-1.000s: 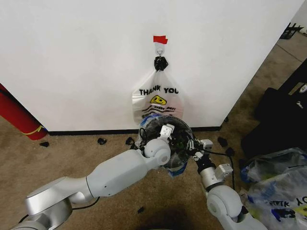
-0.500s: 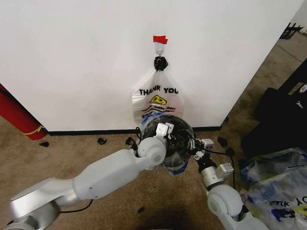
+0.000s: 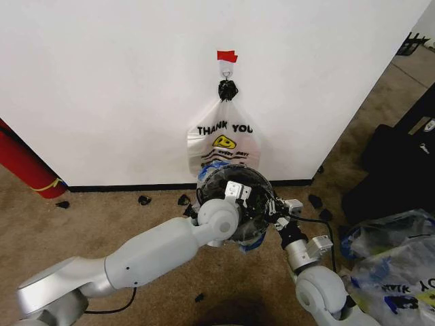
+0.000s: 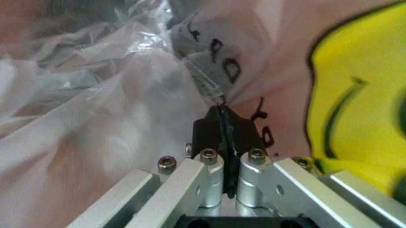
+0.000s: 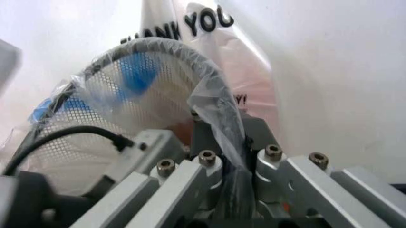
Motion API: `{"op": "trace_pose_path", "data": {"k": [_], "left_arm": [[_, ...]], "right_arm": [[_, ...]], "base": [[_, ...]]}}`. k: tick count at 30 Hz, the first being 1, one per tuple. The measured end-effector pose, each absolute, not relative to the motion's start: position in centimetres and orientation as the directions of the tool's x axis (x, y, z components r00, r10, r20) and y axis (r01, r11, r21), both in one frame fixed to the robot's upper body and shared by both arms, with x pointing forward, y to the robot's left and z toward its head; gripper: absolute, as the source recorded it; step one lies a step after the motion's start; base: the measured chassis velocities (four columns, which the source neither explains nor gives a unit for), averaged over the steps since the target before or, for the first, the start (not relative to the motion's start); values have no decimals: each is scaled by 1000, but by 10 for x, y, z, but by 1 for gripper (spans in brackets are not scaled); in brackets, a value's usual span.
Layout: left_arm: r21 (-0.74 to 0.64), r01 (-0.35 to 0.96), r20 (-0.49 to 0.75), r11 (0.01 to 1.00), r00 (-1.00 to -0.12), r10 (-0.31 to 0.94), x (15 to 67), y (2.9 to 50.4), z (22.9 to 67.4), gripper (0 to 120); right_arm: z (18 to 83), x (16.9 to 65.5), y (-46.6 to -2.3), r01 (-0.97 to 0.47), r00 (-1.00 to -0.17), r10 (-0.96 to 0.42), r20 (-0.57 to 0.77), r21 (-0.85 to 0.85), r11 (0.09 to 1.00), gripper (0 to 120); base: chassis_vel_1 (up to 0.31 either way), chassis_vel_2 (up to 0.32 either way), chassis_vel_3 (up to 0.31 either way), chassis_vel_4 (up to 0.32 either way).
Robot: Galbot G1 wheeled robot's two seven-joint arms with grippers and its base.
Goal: Pick up the garbage bag from the wall and place it over the trash bin.
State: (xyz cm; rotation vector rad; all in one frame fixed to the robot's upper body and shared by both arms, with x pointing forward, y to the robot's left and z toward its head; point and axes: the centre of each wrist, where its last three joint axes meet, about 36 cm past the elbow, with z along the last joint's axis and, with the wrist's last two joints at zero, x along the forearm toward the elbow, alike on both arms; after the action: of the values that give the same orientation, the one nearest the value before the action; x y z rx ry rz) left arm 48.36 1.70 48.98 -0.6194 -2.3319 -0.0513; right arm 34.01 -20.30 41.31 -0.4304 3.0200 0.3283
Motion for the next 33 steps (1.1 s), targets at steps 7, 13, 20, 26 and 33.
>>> {"op": "trace_pose_path", "data": {"k": [7,13,20,26,33], "left_arm": [[-122,415,643,902,-659,390,498,10,477,0],[-122,380,634,917,-681,366,508,12,469,0],[-163,390,602,906,-689,404,491,25,494,0],[-229,376,588,898,-681,435,478,47,520,0],[-244,393,624,887,-636,454,460,57,524,0]], "right_arm": [[416,339,-203,-288,-957,-271,-106,209,934,1],[419,340,-203,-290,-956,-272,-108,214,933,1],[414,344,-206,-278,-959,-263,-102,192,941,1],[410,342,-206,-273,-961,-259,-100,171,947,1],[410,342,-206,-273,-961,-259,-99,168,947,1]], "base": [[0,0,0,0],[0,0,0,0],[0,0,0,0],[0,0,0,0],[0,0,0,0]]}}
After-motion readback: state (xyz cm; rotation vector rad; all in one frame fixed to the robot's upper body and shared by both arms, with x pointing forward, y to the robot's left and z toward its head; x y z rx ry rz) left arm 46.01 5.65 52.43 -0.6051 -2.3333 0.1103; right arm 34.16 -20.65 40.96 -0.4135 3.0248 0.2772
